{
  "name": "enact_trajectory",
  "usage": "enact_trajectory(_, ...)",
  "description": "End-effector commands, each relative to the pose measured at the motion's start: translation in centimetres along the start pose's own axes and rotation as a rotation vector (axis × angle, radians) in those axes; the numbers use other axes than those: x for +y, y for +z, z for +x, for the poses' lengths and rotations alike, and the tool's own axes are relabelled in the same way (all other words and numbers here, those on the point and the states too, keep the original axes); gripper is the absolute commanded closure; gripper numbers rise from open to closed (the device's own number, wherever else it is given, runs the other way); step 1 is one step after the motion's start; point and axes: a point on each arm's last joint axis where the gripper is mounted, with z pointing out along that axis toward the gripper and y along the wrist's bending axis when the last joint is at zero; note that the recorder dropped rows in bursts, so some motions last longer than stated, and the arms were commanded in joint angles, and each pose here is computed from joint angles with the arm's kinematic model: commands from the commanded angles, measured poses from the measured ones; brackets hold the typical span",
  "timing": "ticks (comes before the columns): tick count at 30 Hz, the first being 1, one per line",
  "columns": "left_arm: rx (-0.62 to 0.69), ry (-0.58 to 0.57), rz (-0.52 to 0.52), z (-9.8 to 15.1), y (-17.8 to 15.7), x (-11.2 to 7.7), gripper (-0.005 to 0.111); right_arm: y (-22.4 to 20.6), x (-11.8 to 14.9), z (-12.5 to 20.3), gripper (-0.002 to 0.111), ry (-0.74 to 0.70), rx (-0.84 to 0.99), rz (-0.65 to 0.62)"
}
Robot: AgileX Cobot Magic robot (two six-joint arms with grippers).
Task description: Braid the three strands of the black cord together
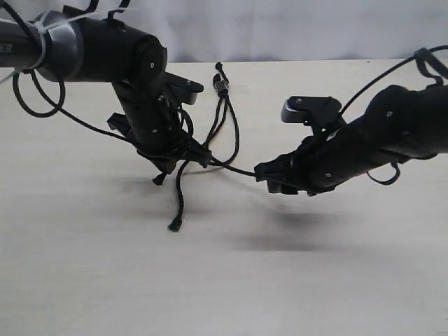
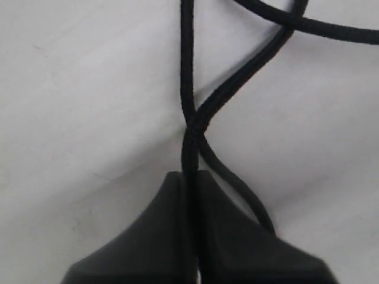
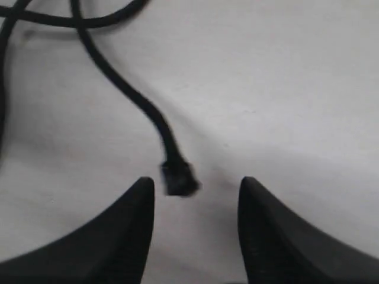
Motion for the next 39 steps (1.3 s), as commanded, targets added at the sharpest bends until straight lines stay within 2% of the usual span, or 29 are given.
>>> enact_trajectory(1,0.014,-0.017,0.012,0.5,2.0,0.1,0.107,0.1,2.8,0.5,0.065,-0.076,-0.041,-0.030)
enact_trajectory(7,0.038,-0.062,0.019,0.8,4.4,0.1,0.107,0.2,3.6,0.8,0.065,-0.070,-0.039,-0.042)
enact_trajectory(9,0.055,-0.072,0.040,1.0,5.1,-0.4,0.107,0.2,3.6,0.9,0.065,-0.070,-0.037,-0.042)
enact_trajectory(13,0.035,-0.072,0.150,1.0,5.8,-3.1,0.107,0.2,3.6,1.0,0.065,-0.082,-0.024,-0.040)
enact_trajectory(16,0.019,-0.081,0.191,1.0,5.8,-4.5,0.107,0.2,3.6,1.0,0.065,-0.089,-0.022,-0.041)
enact_trajectory(21,0.064,-0.077,0.192,1.4,5.7,-4.5,0.106,0.2,3.6,1.1,0.062,-0.109,-0.016,-0.035)
enact_trajectory(24,0.054,-0.073,0.185,1.3,5.4,-4.1,0.098,0.2,3.7,1.3,0.056,-0.107,0.004,-0.039)
enact_trajectory(26,0.028,-0.058,0.175,1.0,4.8,-4.0,0.087,0.2,3.7,1.4,0.055,-0.101,0.016,-0.040)
enact_trajectory(27,-0.001,-0.043,0.168,0.8,3.9,-3.9,0.075,0.2,3.7,1.4,0.055,-0.101,0.023,-0.041)
enact_trajectory(28,-0.012,-0.034,0.164,0.7,3.5,-3.9,0.071,0.2,3.7,1.5,0.055,-0.101,0.026,-0.042)
enact_trajectory(29,-0.039,-0.017,0.152,0.6,2.1,-3.5,0.063,0.2,3.7,1.5,0.055,-0.101,0.028,-0.042)
enact_trajectory(32,-0.097,-0.063,0.137,0.0,-0.6,-0.8,0.059,0.1,3.8,1.5,0.055,-0.103,0.049,-0.049)
enact_trajectory(34,-0.135,-0.168,0.133,-0.2,-2.3,3.1,0.059,-0.5,4.9,0.4,0.055,-0.097,0.111,-0.087)
enact_trajectory(36,-0.138,-0.221,0.159,-0.1,-2.9,4.9,0.059,-0.3,5.7,-0.9,0.055,-0.118,0.133,-0.099)
enact_trajectory(39,-0.119,-0.223,0.166,0.1,-2.9,5.3,0.059,1.5,6.9,-1.0,0.055,-0.202,0.207,-0.011)
